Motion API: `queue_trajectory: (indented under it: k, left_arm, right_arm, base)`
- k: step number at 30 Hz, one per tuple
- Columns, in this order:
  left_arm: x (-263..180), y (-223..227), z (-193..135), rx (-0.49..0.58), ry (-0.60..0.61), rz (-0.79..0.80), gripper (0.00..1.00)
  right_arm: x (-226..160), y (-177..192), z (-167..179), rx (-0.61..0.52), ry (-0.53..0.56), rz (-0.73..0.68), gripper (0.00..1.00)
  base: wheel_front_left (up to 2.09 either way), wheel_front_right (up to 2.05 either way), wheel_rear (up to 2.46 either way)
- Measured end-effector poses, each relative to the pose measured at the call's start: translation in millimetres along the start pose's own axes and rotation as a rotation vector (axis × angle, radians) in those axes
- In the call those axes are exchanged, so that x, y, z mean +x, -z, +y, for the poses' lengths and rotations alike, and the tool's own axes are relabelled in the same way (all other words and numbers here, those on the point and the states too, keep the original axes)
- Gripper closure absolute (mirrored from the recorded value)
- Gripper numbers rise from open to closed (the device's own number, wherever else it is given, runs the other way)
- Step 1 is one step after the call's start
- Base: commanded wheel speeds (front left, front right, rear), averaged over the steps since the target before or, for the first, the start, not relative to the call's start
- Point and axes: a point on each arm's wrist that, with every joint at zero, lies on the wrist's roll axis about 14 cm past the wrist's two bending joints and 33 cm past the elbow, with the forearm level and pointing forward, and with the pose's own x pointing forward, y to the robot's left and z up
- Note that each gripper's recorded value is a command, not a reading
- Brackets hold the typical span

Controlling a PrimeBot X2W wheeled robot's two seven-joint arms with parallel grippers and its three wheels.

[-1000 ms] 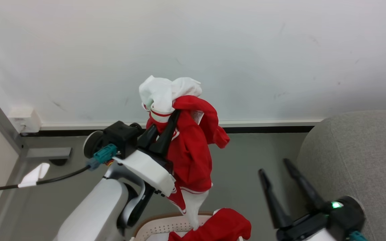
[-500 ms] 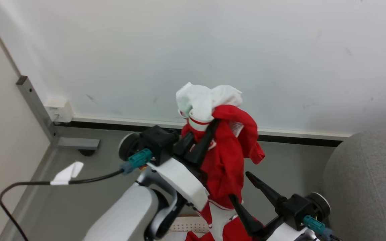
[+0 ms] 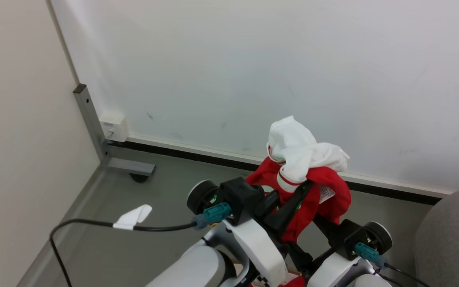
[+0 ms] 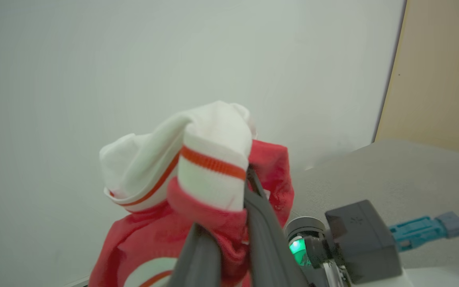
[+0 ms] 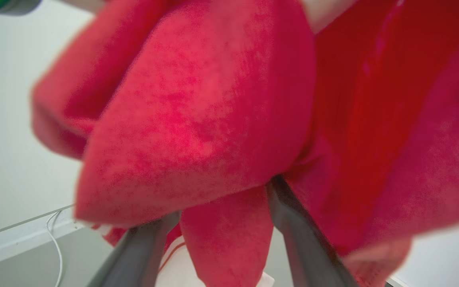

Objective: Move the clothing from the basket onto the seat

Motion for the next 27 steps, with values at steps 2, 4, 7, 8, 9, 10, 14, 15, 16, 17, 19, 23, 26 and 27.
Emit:
queue_trajectory:
  k: [2, 4, 7, 8, 9, 10, 14, 15, 16, 17, 19, 23, 26, 27]
  left_arm:
    - [-4, 2, -1, 0.001, -0.004, 0.010, 1.00]
    - [-7, 3, -4, -0.003, -0.004, 0.018, 1.00]
    - [-12, 6, -10, -0.016, 0.002, 0.031, 1.00]
    - [-13, 7, -10, -0.016, 0.001, 0.036, 1.00]
    - [-14, 7, -11, -0.017, -0.001, 0.040, 1.00]
    - [-15, 8, -10, -0.016, -0.003, 0.042, 1.00]
    - [-18, 7, -8, -0.017, -0.015, 0.045, 1.00]
    - [-18, 7, -7, -0.017, -0.018, 0.045, 1.00]
    - [-18, 8, -6, -0.016, -0.020, 0.046, 1.00]
    - [-18, 8, -5, -0.016, -0.024, 0.047, 1.00]
    - [-18, 9, -2, -0.016, -0.032, 0.049, 1.00]
    - [-17, 9, 3, -0.032, -0.044, 0.041, 1.00]
    - [-16, 10, 10, -0.040, -0.063, 0.032, 1.00]
    - [-15, 10, 12, -0.043, -0.068, 0.031, 1.00]
  right_arm:
    - [3, 1, 2, -0.003, -0.007, 0.005, 0.00]
    - [6, 1, 7, -0.008, -0.021, 0.004, 0.00]
    - [12, -7, 10, -0.014, -0.031, -0.023, 0.00]
    - [14, -11, 10, -0.016, -0.030, -0.037, 0.00]
    - [16, -16, 9, -0.018, -0.027, -0.052, 0.00]
    - [18, -19, 8, -0.019, -0.025, -0.062, 0.00]
    - [21, -23, 12, -0.023, -0.034, -0.080, 0.00]
    - [21, -23, 15, -0.026, -0.042, -0.079, 0.00]
    - [22, -22, 17, -0.027, -0.048, -0.077, 0.00]
    - [22, -22, 18, -0.026, -0.050, -0.077, 0.33]
    - [22, -22, 20, -0.026, -0.057, -0.079, 1.00]
    - [20, -21, 22, -0.025, -0.070, -0.081, 1.00]
    - [17, -24, 18, -0.012, -0.063, -0.095, 1.00]
    - [15, -23, 18, -0.003, -0.061, -0.097, 1.00]
  base:
    - [0.00, 0.00, 0.00]
    - [0.00, 0.00, 0.00]
    - [0.00, 0.00, 0.00]
    - [0.00, 0.00, 0.00]
    - [0.00, 0.00, 0.00]
    - [0.00, 0.00, 0.00]
    - [0.00, 0.00, 0.00]
    - [0.00, 0.00, 0.00]
    - [0.00, 0.00, 0.00]
    - [0.00, 0.00, 0.00]
    - [0.00, 0.00, 0.00]
    - [0.00, 0.00, 0.00]
    - [0.00, 0.00, 0.00]
    - [0.00, 0.00, 0.00]
